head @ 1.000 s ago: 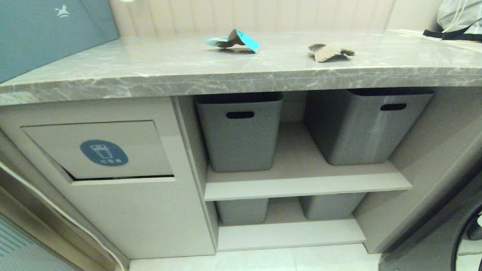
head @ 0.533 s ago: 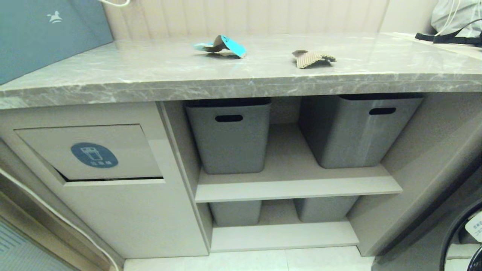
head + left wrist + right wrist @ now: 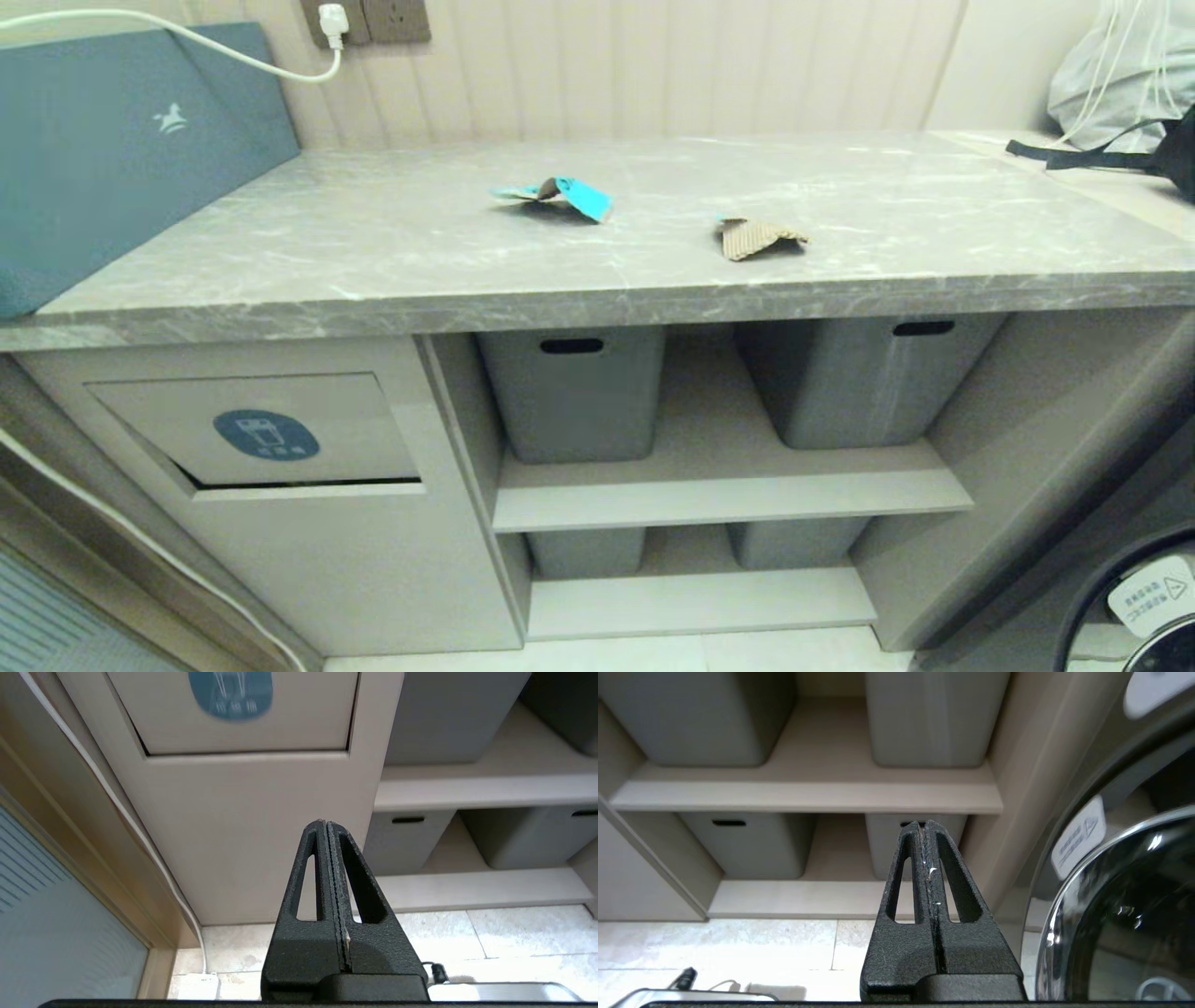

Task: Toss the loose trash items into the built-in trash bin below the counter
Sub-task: Pick up the garbage

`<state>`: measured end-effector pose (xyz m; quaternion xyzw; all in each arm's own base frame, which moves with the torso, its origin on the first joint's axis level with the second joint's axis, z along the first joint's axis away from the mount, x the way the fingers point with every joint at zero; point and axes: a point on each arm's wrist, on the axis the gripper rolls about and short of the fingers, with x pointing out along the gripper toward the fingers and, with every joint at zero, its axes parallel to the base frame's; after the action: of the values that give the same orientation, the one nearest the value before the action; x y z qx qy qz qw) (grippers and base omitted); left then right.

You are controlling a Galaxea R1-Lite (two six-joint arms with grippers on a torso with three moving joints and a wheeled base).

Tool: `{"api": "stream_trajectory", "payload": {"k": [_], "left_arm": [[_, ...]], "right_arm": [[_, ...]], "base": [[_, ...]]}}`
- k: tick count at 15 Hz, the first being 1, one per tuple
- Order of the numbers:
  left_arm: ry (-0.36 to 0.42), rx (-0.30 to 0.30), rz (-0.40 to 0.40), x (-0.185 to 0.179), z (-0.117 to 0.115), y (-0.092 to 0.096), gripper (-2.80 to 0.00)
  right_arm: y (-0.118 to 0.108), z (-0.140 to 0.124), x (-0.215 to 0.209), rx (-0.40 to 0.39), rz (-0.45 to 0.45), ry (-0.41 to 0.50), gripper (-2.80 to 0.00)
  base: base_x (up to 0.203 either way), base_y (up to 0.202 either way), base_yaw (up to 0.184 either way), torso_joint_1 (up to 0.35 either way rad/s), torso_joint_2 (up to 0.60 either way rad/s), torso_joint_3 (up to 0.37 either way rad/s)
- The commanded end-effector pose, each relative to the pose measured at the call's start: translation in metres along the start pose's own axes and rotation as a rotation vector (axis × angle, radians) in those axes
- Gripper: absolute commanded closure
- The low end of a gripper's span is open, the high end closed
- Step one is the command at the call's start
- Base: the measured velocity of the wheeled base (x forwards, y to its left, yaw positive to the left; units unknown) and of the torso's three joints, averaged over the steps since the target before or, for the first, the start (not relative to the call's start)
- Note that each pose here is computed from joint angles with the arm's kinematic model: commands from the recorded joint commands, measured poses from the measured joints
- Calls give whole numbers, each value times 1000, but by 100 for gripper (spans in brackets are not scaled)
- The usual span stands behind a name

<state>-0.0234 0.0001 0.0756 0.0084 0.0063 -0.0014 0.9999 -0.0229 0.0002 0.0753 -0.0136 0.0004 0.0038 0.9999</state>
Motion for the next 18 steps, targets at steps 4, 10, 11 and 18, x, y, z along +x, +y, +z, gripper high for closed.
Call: {"api": "stream_trajectory", "payload": {"k": [4, 10, 11, 18], "left_arm": [[1, 0, 0, 0, 0, 0, 0], [1, 2, 0, 0, 0, 0, 0], [1, 2, 0, 0, 0, 0, 0], [1, 32, -15, 0, 1, 0, 0]], "right_arm": [[0, 0, 0, 0, 0, -1, 0], [0, 0, 0, 0, 0, -1, 0], [0, 0, 0, 0, 2, -1, 0], [0, 0, 0, -2, 3, -4, 0]], "base": [[0, 0, 0, 191, -476, -283], [0, 0, 0, 209, -487, -279], [0, 0, 0, 226, -500, -279], [0, 0, 0, 196, -421, -229]]}}
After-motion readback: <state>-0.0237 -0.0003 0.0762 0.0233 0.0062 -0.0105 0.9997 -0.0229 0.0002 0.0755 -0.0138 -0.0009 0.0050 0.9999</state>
